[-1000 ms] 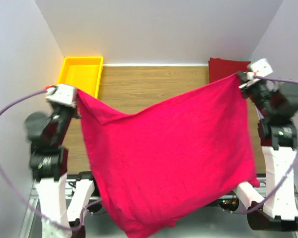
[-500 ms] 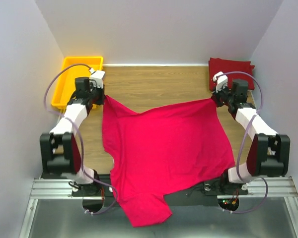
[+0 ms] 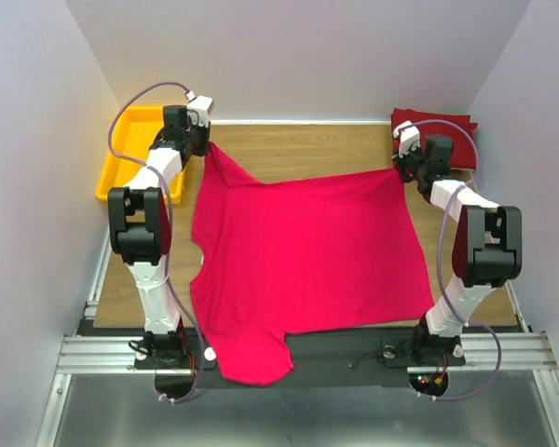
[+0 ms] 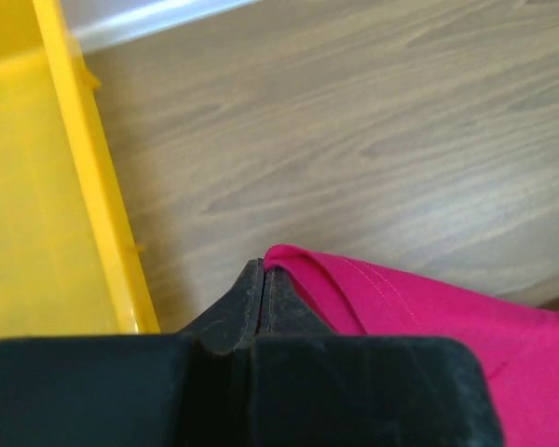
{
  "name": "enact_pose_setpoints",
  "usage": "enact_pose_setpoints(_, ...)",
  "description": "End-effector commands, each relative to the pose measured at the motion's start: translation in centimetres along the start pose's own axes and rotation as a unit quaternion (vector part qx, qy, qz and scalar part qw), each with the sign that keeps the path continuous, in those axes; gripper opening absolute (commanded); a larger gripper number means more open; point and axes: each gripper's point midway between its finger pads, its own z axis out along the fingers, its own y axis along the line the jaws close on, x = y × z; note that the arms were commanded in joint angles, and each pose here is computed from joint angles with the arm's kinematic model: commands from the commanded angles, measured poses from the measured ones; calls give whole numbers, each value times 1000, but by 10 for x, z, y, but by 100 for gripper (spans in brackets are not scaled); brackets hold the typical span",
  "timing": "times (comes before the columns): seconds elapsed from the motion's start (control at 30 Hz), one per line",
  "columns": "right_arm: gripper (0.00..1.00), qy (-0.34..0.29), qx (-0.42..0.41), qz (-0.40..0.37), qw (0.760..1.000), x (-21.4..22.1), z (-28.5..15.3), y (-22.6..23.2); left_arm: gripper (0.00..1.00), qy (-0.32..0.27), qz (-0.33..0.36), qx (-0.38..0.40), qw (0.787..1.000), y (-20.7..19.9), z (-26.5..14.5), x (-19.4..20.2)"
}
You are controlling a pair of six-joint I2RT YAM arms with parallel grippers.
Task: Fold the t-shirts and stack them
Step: Flatten the tshirt out
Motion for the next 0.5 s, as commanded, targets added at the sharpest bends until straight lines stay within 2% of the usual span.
enact_pose_setpoints(0.0,1,-41,37,-17,998,-30,6,-26,0,-10,41,-9,999,-7,6,-26)
enact_pose_setpoints(0.07,1,-38,40,-9,998,-29,10,-28,0,-6,44,-11,999,-7,9,-23)
enact_pose_setpoints(0.13,1,-33,43,-8,998,-27,11,-30,17,-1,42,-19,999,-5,9,-24)
enact_pose_setpoints(0.17,1,-29,42,-5,999,-24,13,-29,34,1,41,-25,999,-3,7,-25)
enact_pose_setpoints(0.27,1,-22,46,-2,999,-20,16,-31,52,-4,43,-44,998,5,-14,-38)
enact_pose_setpoints(0.4,1,-20,45,-1,999,-20,18,-32,53,34,74,-38,996,-1,-58,-17)
enact_pose_setpoints(0.47,0,-18,44,1,999,-18,20,-32,53,75,87,-24,993,-11,-82,17)
